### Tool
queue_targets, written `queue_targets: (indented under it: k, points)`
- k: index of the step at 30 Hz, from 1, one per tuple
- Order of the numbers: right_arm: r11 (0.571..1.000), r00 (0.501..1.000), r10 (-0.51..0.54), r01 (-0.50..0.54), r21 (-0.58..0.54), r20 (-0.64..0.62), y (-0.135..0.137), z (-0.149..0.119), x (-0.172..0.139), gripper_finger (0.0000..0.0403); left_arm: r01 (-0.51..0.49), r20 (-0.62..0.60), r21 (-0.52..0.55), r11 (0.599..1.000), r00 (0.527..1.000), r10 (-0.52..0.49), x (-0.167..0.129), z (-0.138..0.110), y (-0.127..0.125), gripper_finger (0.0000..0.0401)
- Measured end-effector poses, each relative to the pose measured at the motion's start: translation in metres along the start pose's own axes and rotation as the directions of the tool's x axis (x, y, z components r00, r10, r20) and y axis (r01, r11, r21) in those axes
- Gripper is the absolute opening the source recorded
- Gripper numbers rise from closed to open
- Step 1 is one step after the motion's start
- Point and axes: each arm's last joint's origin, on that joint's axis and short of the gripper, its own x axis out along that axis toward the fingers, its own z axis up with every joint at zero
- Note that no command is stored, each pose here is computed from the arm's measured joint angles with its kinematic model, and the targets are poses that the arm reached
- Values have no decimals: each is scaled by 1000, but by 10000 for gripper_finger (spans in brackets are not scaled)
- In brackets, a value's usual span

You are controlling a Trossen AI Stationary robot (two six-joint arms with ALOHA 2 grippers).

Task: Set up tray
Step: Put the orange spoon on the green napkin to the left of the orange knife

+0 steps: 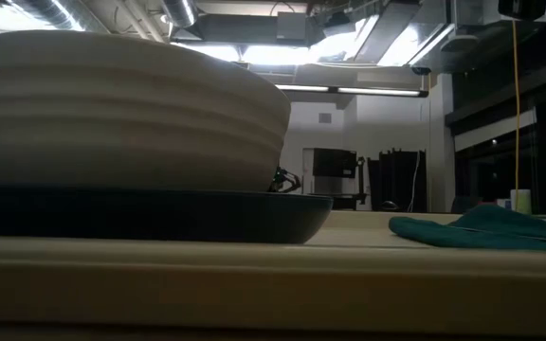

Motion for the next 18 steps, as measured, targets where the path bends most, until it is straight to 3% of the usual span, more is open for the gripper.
queue_targets:
  k: [6,13,18]
  points:
    - [1000,1000,6,-6,6,3,1,0,0,0,-128,31,10,992,991,127,3,3,2,158]
    - [1000,1000,10,-10,10,5,1,1,0,0,-122,37,-6,993,992,122,8,0,2,150]
    - [1000,1000,11,-11,11,5,1,1,0,0,-118,-34,-3,993,992,118,2,-4,3,152]
